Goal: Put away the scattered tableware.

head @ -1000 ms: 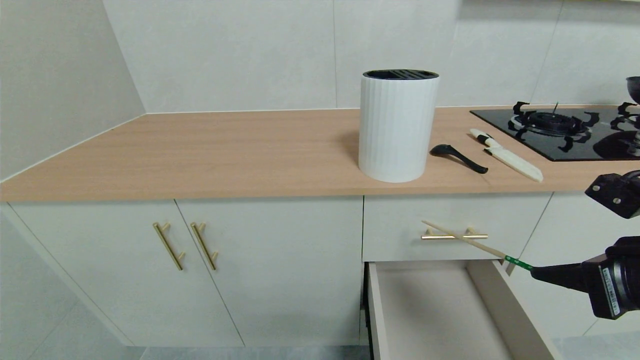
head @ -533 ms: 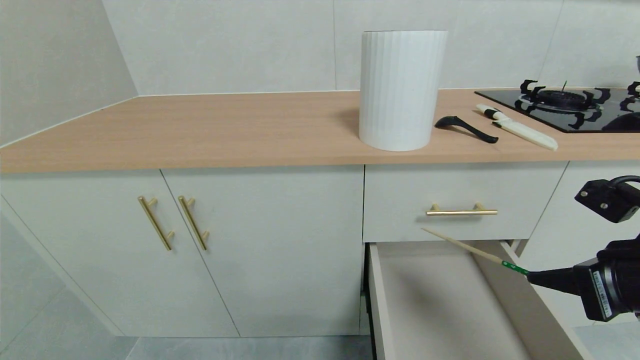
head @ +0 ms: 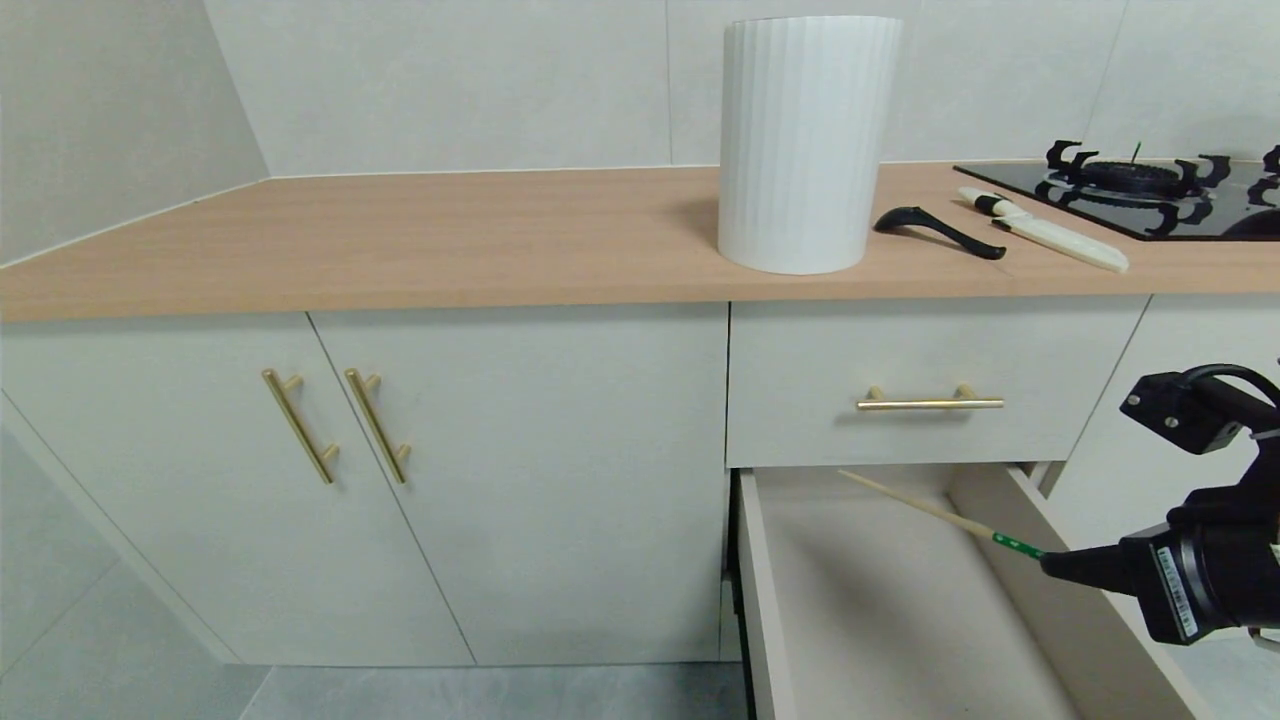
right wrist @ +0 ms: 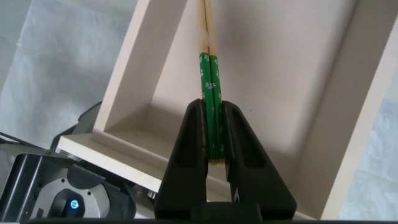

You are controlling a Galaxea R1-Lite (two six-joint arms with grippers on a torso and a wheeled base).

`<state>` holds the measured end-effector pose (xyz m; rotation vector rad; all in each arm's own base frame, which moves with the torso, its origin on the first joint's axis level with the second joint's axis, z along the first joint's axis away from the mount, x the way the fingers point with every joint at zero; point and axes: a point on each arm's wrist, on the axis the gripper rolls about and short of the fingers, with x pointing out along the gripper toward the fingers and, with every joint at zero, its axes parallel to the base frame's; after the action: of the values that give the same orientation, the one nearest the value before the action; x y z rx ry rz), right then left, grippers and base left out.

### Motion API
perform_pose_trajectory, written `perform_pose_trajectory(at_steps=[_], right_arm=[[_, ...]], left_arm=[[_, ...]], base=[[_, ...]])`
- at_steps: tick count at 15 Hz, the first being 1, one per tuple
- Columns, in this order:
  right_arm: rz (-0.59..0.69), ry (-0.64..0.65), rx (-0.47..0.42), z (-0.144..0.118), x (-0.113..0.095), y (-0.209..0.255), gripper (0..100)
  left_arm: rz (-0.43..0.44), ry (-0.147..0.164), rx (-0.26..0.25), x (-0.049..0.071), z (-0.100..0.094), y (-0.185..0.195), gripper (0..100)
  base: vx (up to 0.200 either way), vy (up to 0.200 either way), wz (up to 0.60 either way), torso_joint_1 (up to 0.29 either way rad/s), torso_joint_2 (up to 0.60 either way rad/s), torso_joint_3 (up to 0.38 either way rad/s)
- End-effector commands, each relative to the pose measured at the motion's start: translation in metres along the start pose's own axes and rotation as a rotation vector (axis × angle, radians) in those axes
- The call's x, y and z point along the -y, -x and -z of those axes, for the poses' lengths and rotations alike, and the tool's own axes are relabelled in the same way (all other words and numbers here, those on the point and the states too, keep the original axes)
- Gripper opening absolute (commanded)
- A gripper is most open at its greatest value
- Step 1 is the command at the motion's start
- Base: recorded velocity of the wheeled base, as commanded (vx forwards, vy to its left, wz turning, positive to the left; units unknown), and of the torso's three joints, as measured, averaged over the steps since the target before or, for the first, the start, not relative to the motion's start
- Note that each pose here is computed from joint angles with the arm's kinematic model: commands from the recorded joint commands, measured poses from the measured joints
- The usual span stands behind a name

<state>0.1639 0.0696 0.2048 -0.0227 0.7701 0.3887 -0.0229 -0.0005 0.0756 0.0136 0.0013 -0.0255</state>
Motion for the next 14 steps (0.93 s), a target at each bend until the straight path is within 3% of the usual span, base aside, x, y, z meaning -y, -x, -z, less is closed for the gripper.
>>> perform_pose_trajectory(at_steps=[1, 5, 10, 13, 14], right_arm=[[-0.002, 0.003, -0.012, 0.001, -0.001, -0.003, 0], [0.001, 0.001, -0.052, -0.001, 0.000, -0.021, 0], [0.057, 0.006, -0.210, 0.003, -0.005, -0.093, 0], [0.063, -0.034, -0.214, 0.004, -0.009, -0.111, 0], [0.084, -0.092, -0.166, 0.004, -0.015, -0.135, 0]], left_arm=[[0.001, 0.000, 0.000, 0.000, 0.000, 0.000, 100], [0.001, 0.000, -0.002, 0.000, 0.000, 0.000, 100], [0.001, 0.000, 0.000, 0.000, 0.000, 0.000, 100], [0.001, 0.000, 0.000, 0.000, 0.000, 0.000, 100], [0.001, 0.000, 0.000, 0.000, 0.000, 0.000, 100]], base=[[0.000, 0.000, 0.00, 0.000, 0.00, 0.000], [0.000, 0.000, 0.00, 0.000, 0.00, 0.000], [0.000, 0.000, 0.00, 0.000, 0.00, 0.000], [0.000, 0.000, 0.00, 0.000, 0.00, 0.000], [0.000, 0.000, 0.00, 0.000, 0.00, 0.000]])
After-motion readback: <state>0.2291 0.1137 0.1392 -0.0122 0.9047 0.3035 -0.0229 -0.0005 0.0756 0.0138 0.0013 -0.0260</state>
